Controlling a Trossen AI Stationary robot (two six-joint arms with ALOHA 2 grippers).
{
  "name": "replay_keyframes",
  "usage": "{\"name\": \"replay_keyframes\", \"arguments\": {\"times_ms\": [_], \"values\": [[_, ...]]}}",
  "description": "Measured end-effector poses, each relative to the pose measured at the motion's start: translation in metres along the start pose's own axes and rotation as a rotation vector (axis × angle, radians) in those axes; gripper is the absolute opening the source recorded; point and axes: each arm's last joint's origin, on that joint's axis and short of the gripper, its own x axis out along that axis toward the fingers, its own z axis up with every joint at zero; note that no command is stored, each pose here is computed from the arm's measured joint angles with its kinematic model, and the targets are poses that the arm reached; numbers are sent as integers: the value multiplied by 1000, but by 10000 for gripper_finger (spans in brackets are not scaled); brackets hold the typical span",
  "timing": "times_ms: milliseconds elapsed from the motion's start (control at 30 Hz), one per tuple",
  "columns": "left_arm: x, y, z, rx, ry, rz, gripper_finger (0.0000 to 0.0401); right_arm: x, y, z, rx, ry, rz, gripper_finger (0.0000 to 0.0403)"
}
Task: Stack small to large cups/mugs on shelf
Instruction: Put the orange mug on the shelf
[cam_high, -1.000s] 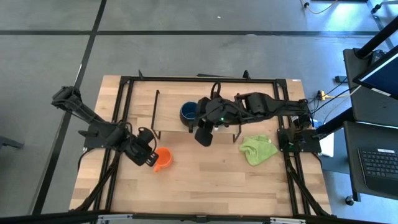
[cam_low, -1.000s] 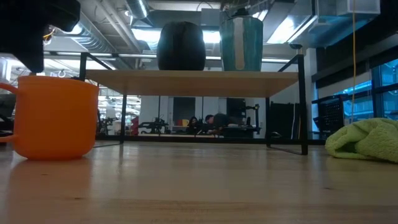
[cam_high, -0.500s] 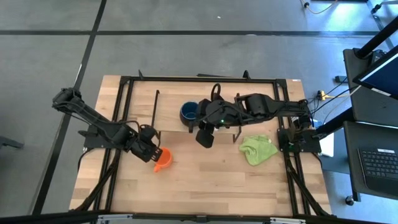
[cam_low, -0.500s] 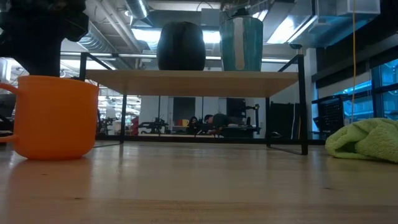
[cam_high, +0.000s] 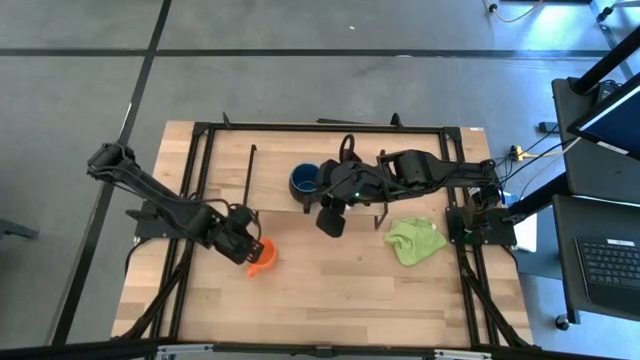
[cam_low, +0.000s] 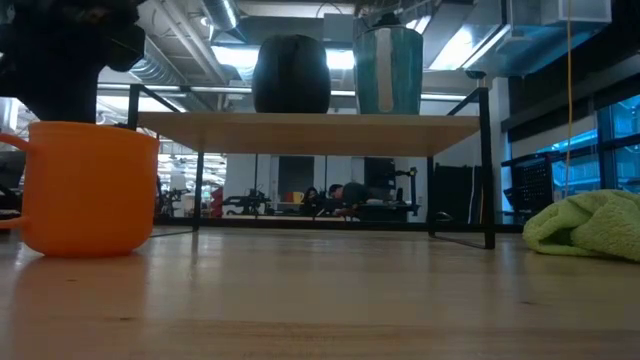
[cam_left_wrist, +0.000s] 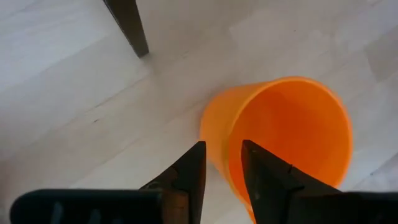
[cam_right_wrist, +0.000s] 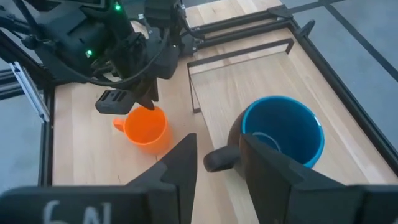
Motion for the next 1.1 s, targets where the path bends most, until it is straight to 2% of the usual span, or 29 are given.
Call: {"name": "replay_keyframes", "arguments": {"times_ms": [400, 533, 700, 833, 967, 1100], "values": [[15, -6, -5, 43, 6, 50, 86, -1, -1, -3, -6, 28, -11, 124], [18, -6, -6, 75, 7, 74, 63, -1, -1, -3, -7, 32, -12, 124], [22, -6, -6, 110, 0, 97, 10, -1, -2, -3, -10, 34, -12, 124], [20, -4, -5, 116, -5, 100, 7, -1, -2, -4, -12, 37, -14, 124], [1, -9, 0, 89, 11, 30, 5, -2, -3, -6, -19, 58, -21, 124], [-47, -24, 12, 57, -22, -100, 3, -2, -4, -7, -21, 62, -44, 124]]}}
